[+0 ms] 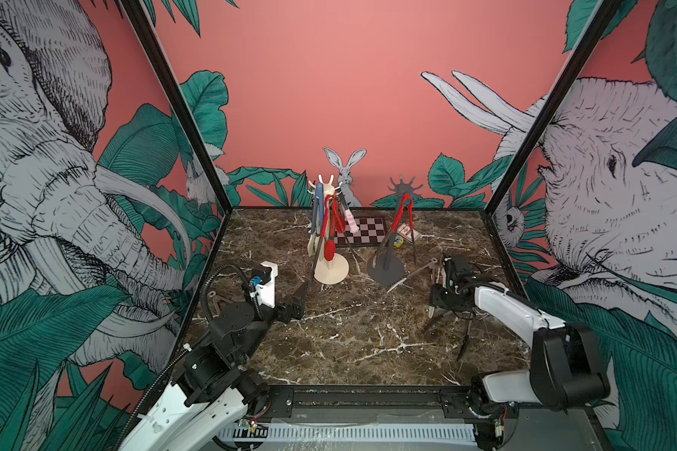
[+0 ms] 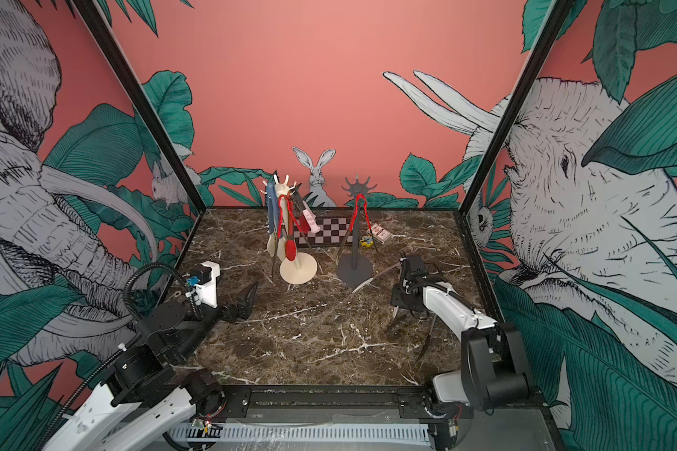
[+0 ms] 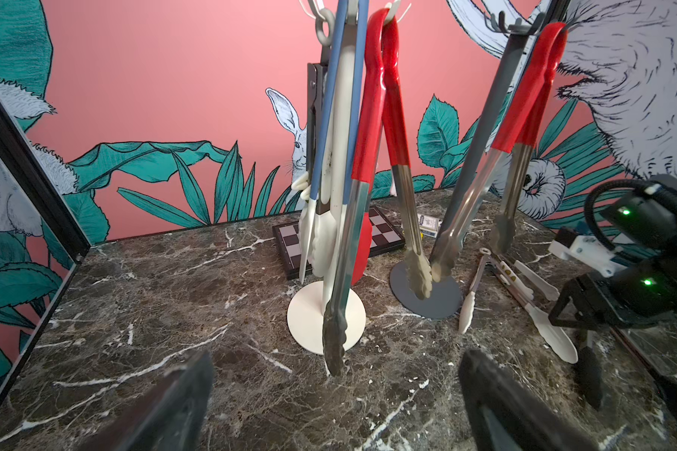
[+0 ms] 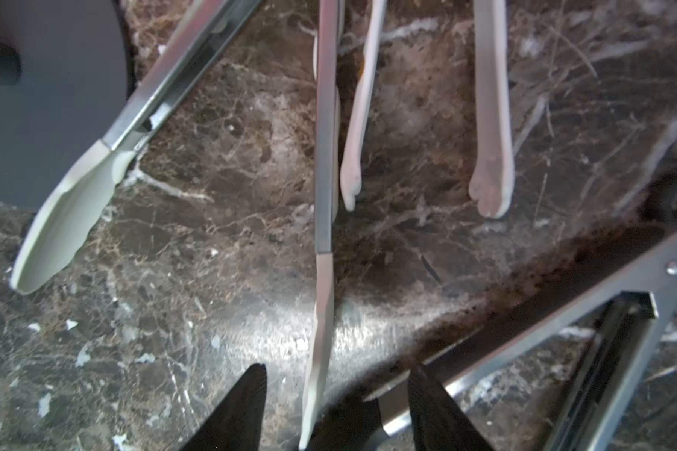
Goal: Hang food tongs on kitchen utensil racks
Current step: Pick up the food tongs from the center of the board.
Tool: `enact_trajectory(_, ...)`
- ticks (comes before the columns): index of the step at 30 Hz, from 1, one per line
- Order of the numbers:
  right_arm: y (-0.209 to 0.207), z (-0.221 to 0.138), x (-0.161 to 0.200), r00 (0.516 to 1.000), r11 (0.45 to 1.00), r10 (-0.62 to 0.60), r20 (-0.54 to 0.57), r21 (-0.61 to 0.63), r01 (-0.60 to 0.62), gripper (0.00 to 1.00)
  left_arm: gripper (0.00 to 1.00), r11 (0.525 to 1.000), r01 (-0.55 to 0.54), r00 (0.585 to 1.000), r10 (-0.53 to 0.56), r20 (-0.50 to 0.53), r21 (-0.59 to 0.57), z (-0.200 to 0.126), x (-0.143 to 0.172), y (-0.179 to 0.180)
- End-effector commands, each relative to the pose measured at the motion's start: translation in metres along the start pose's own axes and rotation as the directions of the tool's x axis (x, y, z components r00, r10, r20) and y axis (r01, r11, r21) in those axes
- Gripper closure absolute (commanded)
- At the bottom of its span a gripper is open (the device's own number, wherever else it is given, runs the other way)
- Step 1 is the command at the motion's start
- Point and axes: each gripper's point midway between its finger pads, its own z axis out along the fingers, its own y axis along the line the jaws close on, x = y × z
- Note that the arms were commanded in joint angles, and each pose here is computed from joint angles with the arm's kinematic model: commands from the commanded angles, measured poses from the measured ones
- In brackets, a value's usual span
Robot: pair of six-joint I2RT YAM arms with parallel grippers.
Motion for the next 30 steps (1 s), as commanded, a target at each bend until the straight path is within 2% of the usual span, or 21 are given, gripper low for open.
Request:
enact_trajectory(1,0.004,0.005,-0.022,0.999,1.000,-0.014,0.041,0.002,0.014,0.50,0.01,1.000,0.007,1.000,-0.007,0.031,-0.007,-0.010,-0.011,0.004)
enact_trajectory(9,0.006,0.024,-0.033,1.000,0.999,-0.026,0.012,0.022,0.025,0.65,0.01,1.000,0.012,0.999,-0.012,0.037,-0.015,-0.017,-0.011,0.009)
enact_trajectory(26,0.005,0.043,-0.029,0.999,0.999,-0.030,-0.029,0.031,0.030,0.79,0.01,1.000,0.013,0.998,-0.013,0.059,-0.003,-0.021,-0.015,0.008)
enact_trajectory(30,0.005,0.045,-0.028,0.999,0.999,-0.034,-0.033,0.030,0.035,0.86,0.01,1.000,0.012,0.998,-0.013,0.066,0.007,-0.020,-0.017,0.006)
